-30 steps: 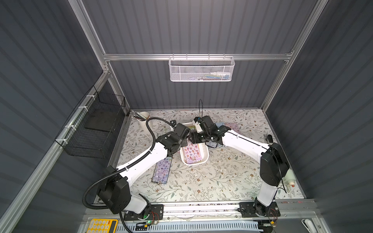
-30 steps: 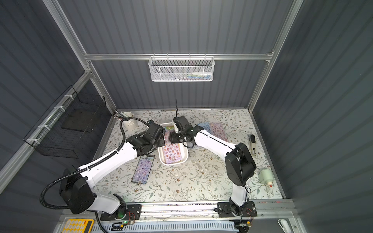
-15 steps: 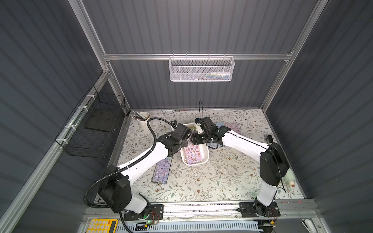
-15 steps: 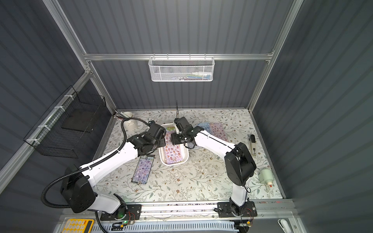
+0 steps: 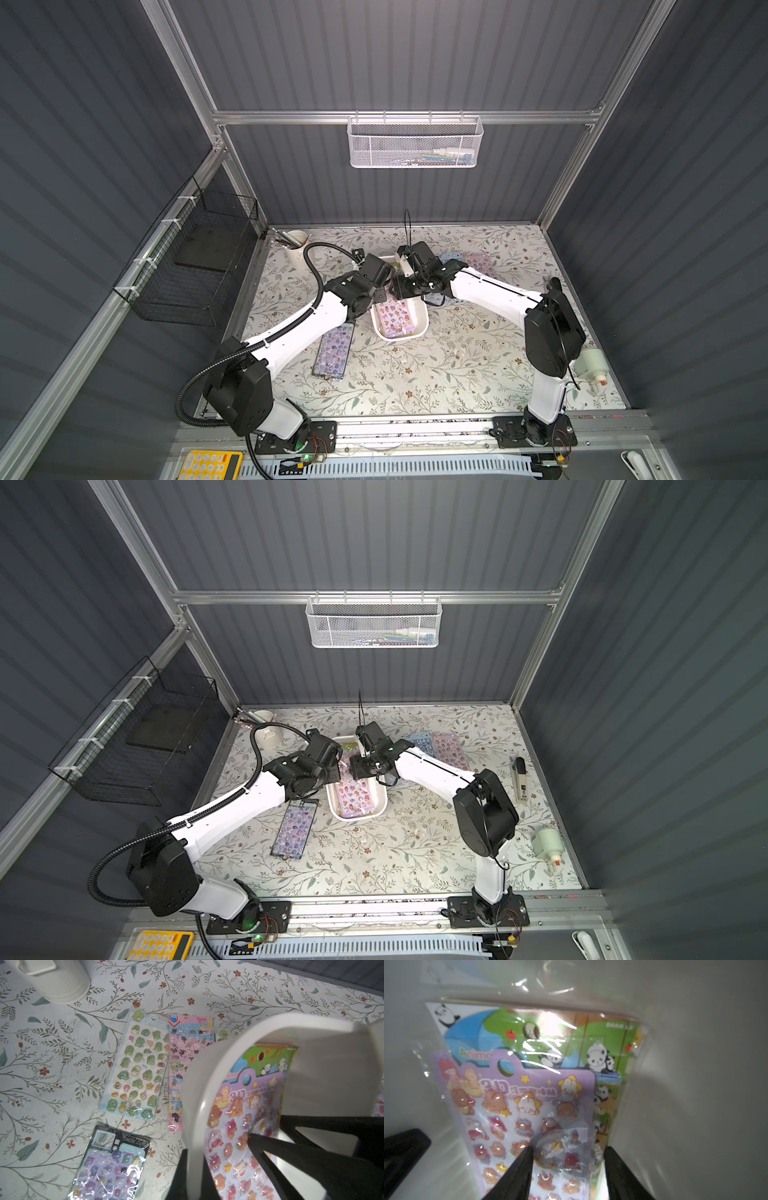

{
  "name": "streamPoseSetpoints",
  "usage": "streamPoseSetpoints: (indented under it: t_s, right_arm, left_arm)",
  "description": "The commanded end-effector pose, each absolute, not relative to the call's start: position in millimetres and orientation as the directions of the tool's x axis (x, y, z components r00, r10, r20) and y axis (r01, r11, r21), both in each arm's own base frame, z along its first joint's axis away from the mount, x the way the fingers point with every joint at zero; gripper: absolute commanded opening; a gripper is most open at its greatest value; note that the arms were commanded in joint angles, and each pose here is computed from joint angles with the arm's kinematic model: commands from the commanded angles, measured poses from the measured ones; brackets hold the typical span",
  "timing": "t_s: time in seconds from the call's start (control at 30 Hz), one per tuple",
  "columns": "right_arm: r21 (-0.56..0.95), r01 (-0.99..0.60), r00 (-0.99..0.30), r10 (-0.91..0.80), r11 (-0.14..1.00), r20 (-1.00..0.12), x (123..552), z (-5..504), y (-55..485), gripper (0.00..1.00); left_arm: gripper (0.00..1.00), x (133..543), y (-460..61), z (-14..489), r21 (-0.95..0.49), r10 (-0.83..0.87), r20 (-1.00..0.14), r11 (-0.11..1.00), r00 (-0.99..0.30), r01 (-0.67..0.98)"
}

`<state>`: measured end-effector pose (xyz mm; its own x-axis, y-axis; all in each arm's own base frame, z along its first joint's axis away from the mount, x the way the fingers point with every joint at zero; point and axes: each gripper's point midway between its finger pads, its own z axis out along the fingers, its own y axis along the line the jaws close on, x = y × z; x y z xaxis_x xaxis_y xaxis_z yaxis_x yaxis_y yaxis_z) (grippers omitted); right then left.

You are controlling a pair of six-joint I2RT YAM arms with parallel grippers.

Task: Take the stickers out of the storage box
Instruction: Pick up the sticker from the storage box.

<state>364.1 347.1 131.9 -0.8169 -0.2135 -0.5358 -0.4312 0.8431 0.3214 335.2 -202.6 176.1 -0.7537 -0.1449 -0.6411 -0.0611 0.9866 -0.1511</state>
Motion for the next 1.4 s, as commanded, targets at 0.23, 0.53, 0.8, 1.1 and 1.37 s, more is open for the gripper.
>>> streamPoseSetpoints:
  t_s: [0.23, 0.53, 0.8, 1.1, 1.37]
  right_arm:
    - [0.281, -0.434, -0.820, -0.246, 0.856, -0.516, 365, 119, 339, 0.61]
    - [0.184, -0.464, -0.791, -0.312, 0.867, -0.526, 363, 117, 338, 0.66]
    - [0.146, -0.467, -0.786, -0.334, 0.872, -0.520, 364, 112, 339, 0.59]
    - [0.217, -0.466, -0.806, -0.310, 0.858, -0.504, 361, 111, 348, 0.44]
    - [0.392, -0.471, -0.832, -0.250, 0.790, -0.495, 356, 121, 359, 0.35]
  left_arm:
    - [0.00, 346, -213, 197, -0.208, -0.174, -0.672, 0.977, -0.720, -0.042]
    - [0.00, 348, -215, 195, -0.208, -0.171, -0.668, 0.977, -0.724, -0.040]
    - [0.00, 347, -215, 195, -0.208, -0.171, -0.667, 0.977, -0.725, -0.039]
    - [0.00, 348, -214, 197, -0.209, -0.173, -0.671, 0.977, -0.721, -0.040]
    - [0.00, 348, -211, 194, -0.202, -0.172, -0.669, 0.978, -0.723, -0.045]
